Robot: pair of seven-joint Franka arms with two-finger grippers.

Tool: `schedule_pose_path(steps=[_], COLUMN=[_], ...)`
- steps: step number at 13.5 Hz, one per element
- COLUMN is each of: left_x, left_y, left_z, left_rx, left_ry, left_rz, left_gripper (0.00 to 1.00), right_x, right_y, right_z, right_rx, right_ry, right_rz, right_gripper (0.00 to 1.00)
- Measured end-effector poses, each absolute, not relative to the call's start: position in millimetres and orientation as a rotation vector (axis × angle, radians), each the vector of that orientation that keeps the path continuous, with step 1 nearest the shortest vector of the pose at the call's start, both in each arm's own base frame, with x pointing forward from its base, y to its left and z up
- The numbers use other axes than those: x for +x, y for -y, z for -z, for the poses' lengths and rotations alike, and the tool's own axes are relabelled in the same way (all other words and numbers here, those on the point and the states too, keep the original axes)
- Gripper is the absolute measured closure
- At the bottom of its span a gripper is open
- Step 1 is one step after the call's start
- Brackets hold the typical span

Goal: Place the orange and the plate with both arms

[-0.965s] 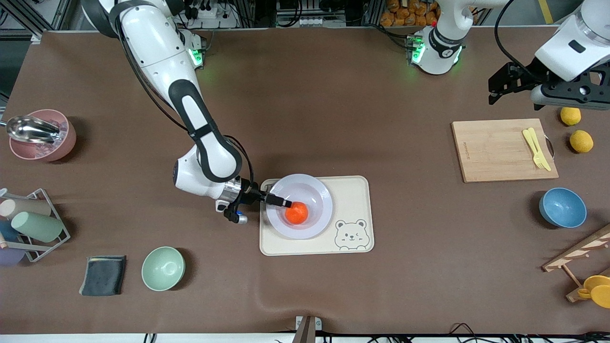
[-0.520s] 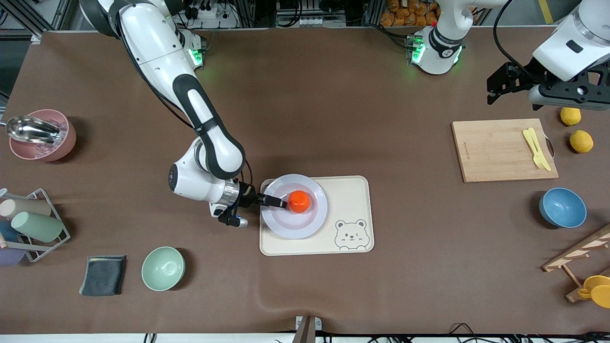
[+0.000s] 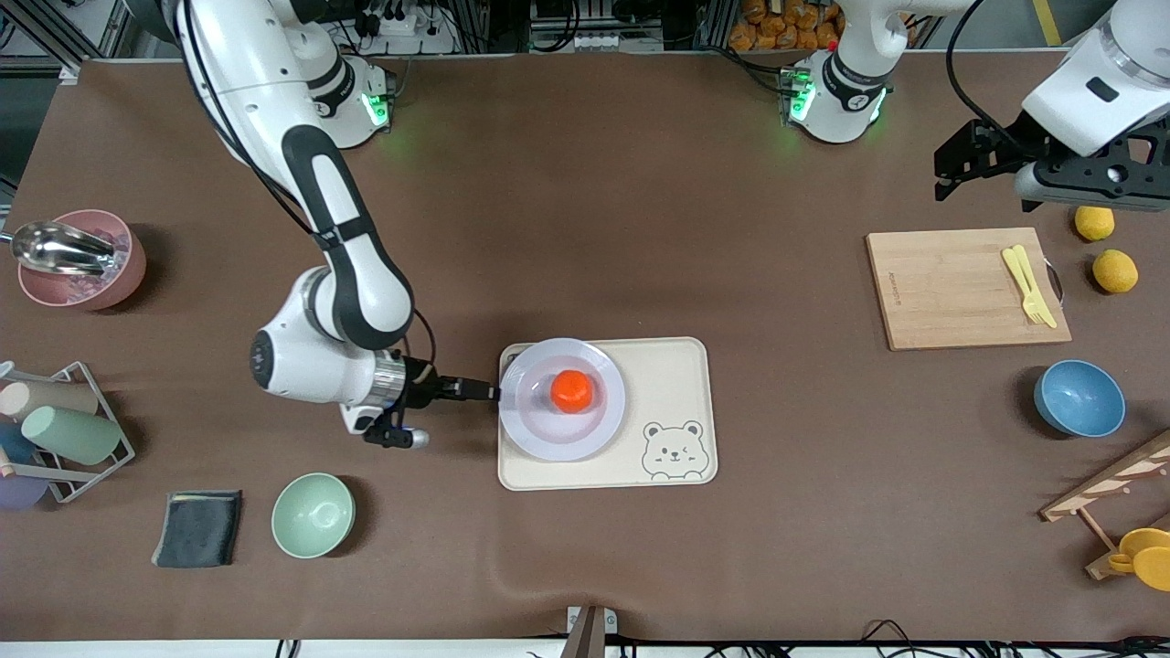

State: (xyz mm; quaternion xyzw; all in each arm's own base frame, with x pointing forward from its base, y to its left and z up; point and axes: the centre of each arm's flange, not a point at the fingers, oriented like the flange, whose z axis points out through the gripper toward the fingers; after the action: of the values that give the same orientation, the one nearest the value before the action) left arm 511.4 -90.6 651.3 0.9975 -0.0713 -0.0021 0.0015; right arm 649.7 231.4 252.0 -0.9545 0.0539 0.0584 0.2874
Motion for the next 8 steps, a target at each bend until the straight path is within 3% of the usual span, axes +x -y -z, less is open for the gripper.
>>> schedule_pose_path(steps=[3, 8], left_x=[512.6, 514.1], left_y=[84.1, 81.8], left_z=[-650.9, -653.4], left_rx=[3.132, 3.131], left_ry=[0.205, 0.197], left_rz=[0.008, -0.002], left_gripper=[0.0, 0.0], right_x=[659.4, 677.3], right_y=[-182.7, -32.8], right_z=[-289.5, -347.4], right_rx=[-2.617, -2.879], right_ry=[-0.095, -0.019], right_rz=[-0.199, -0.09], right_gripper=[0.0, 0.0])
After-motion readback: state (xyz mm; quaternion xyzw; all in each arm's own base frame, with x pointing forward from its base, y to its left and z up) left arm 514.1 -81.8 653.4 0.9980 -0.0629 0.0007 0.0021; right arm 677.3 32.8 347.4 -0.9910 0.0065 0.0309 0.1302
